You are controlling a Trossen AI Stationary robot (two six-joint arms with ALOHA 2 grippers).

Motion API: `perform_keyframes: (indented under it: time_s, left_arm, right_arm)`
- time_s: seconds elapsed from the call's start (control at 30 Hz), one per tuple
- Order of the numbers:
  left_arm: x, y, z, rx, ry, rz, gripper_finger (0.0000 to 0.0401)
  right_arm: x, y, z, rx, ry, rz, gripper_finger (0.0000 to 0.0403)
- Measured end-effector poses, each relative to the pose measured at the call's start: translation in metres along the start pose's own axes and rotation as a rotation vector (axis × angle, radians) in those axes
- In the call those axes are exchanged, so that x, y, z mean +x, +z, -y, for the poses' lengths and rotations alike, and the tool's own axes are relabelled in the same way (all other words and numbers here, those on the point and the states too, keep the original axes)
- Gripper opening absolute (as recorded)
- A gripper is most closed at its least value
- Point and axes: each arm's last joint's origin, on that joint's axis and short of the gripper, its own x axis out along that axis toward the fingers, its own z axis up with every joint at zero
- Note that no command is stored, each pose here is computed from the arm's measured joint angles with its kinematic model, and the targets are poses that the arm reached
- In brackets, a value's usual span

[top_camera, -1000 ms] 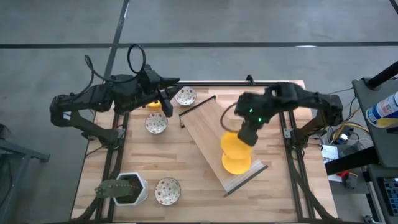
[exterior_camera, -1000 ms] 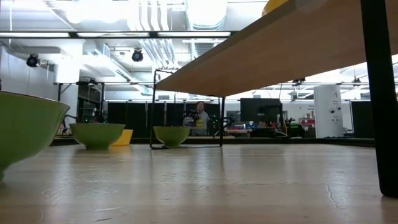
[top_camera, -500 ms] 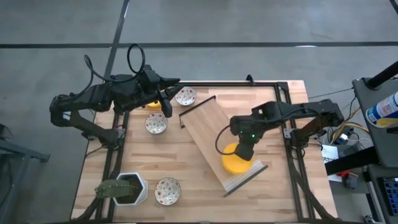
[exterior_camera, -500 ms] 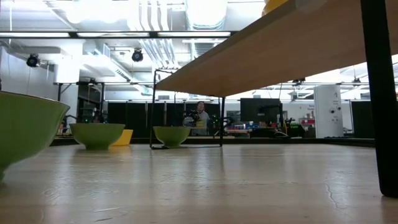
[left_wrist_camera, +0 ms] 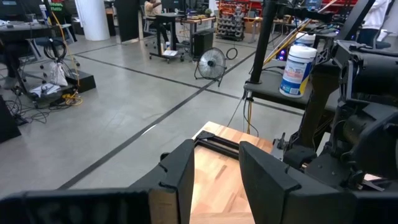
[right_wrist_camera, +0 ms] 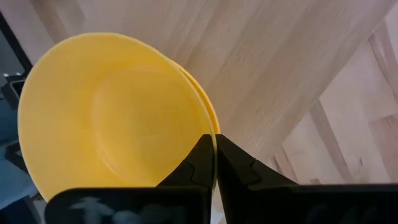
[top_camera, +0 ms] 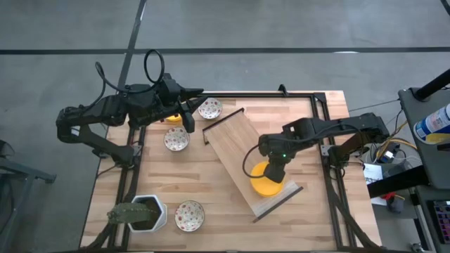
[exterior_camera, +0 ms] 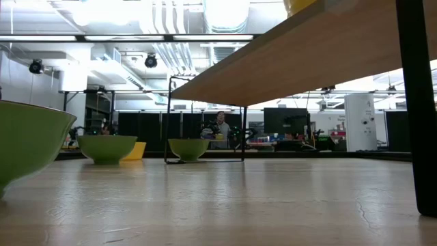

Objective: Pick & Place Mini bowls
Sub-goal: Stack the bottom yellow bowl on the yellow bowl on the shelf, then stack the yellow bowl on the yellow bowl on the shelf

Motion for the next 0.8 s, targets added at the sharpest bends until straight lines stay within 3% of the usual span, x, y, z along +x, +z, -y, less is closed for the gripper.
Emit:
perform_keyframes:
  time_s: [0.23, 0.53, 0.8]
  left_arm:
    - [0.000, 0.000, 0.000, 0.003, 0.000, -0.002, 0.0122]
    - [0.000, -0.001, 0.000, 0.014, 0.002, -0.007, 0.0122]
    - [0.009, -0.012, -0.007, 0.109, 0.083, -0.053, 0.0122]
  right_arm:
    - [0.008, -0.003, -0.003, -0.015, 0.001, -0.010, 0.0025]
    - [0.002, -0.002, -0.005, -0.018, 0.026, 0.018, 0.0127]
    - [-0.036, 0.005, -0.008, -0.083, 0.010, 0.212, 0.0171]
